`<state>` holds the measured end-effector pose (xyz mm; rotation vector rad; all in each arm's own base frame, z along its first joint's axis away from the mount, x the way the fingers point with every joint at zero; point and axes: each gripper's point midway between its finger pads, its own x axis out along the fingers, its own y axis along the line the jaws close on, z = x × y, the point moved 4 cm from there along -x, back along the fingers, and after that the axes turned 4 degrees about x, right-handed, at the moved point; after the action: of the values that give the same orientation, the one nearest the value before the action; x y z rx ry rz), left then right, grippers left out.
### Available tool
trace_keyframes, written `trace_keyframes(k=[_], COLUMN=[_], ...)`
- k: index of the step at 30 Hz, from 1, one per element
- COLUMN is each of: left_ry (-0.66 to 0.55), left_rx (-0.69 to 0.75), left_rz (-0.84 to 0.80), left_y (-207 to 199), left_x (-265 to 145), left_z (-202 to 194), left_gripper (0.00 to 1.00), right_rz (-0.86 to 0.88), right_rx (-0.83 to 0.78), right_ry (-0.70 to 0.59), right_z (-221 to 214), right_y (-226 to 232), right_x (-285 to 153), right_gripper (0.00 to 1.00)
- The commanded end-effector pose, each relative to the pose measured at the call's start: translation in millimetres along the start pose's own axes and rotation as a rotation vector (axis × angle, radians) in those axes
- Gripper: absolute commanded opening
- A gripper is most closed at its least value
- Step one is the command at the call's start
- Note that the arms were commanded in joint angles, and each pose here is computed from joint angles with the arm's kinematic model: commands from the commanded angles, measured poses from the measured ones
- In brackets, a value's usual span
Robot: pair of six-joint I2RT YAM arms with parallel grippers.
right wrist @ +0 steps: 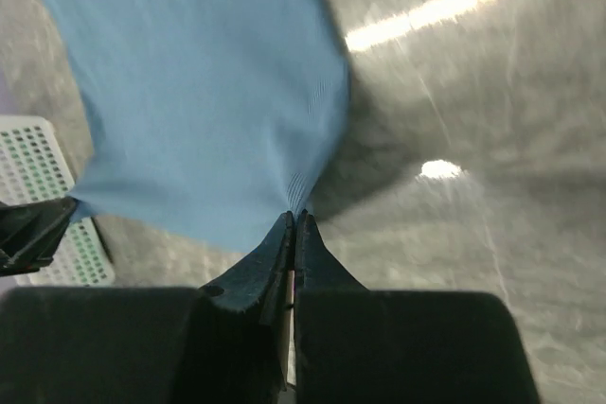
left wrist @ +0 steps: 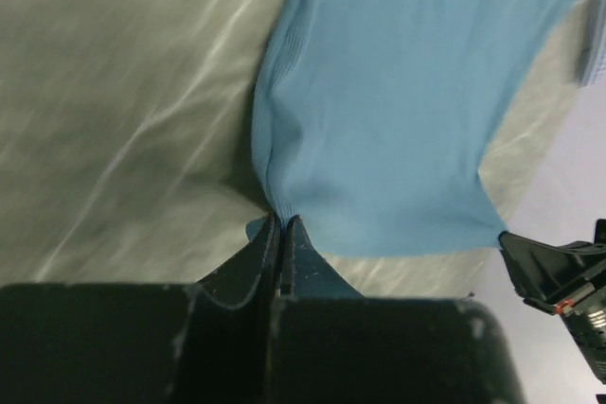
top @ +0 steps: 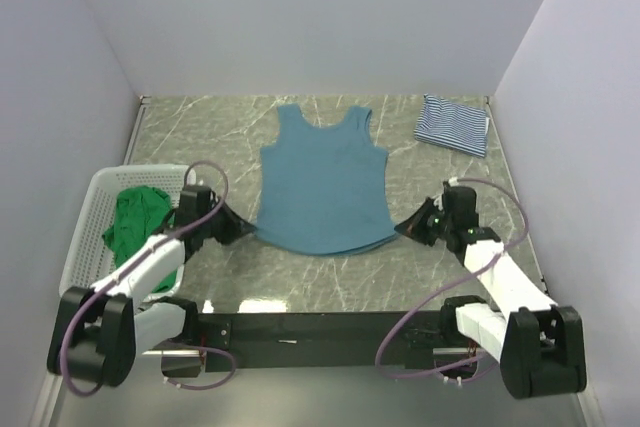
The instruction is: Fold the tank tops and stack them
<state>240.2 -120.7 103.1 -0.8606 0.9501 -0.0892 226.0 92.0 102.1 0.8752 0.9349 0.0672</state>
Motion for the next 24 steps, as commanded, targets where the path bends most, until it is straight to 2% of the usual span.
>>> trace_keyframes(k=[1, 4, 9, 15, 18, 19, 20, 21, 22, 23, 24], left_ry=[-0.093, -0.062, -0.070, -0.056, -0.027, -0.020, -0.019, -0.022, -0.028, -0.048, -0.057], left_rx=[0.026, -0.002, -0.079, -0.139, -0.139, -0.135, -0.131, -0.123, -0.115, -0.089, -0.078], left_rz=[-0.085, -0.050, -0.027, 0.020, 0.029, 0.022, 0.012, 0.005, 0.001, -0.018, -0.016], left_y=[-9, 2, 15, 35, 41, 40, 38, 35, 33, 24, 20], left_x=[-7, -14, -31, -41, -44, -44, -46, -48, -50, -55, -59], left_z=[0, -18, -33, -51, -60, -62, -62, -61, -59, -53, -51], left_gripper=[0.00, 0.01, 0.00, 0.01, 0.07, 0.14, 0.27, 0.33, 0.45, 0.53, 0.54], right_rz=[0.036, 0.021, -0.107, -0.184, -0.172, -0.164, -0.173, -0.184, -0.198, -0.193, -0.178], right_rx=[-0.048, 0.004, 0.089, 0.115, 0.134, 0.136, 0.129, 0.122, 0.115, 0.102, 0.087], right_ry=[-0.048, 0.006, 0.026, 0.026, 0.055, 0.066, 0.061, 0.048, 0.036, 0.027, 0.010], right_z=[-5, -28, -48, -62, -70, -71, -70, -66, -63, -61, -57], right_y=[-5, -24, -50, -67, -66, -64, -64, -61, -60, -59, -54], right_x=[-6, -7, -16, -29, -34, -35, -37, -41, -44, -45, -48], right_gripper=[0.00, 0.00, 0.00, 0.00, 0.01, 0.03, 0.14, 0.22, 0.35, 0.45, 0.48])
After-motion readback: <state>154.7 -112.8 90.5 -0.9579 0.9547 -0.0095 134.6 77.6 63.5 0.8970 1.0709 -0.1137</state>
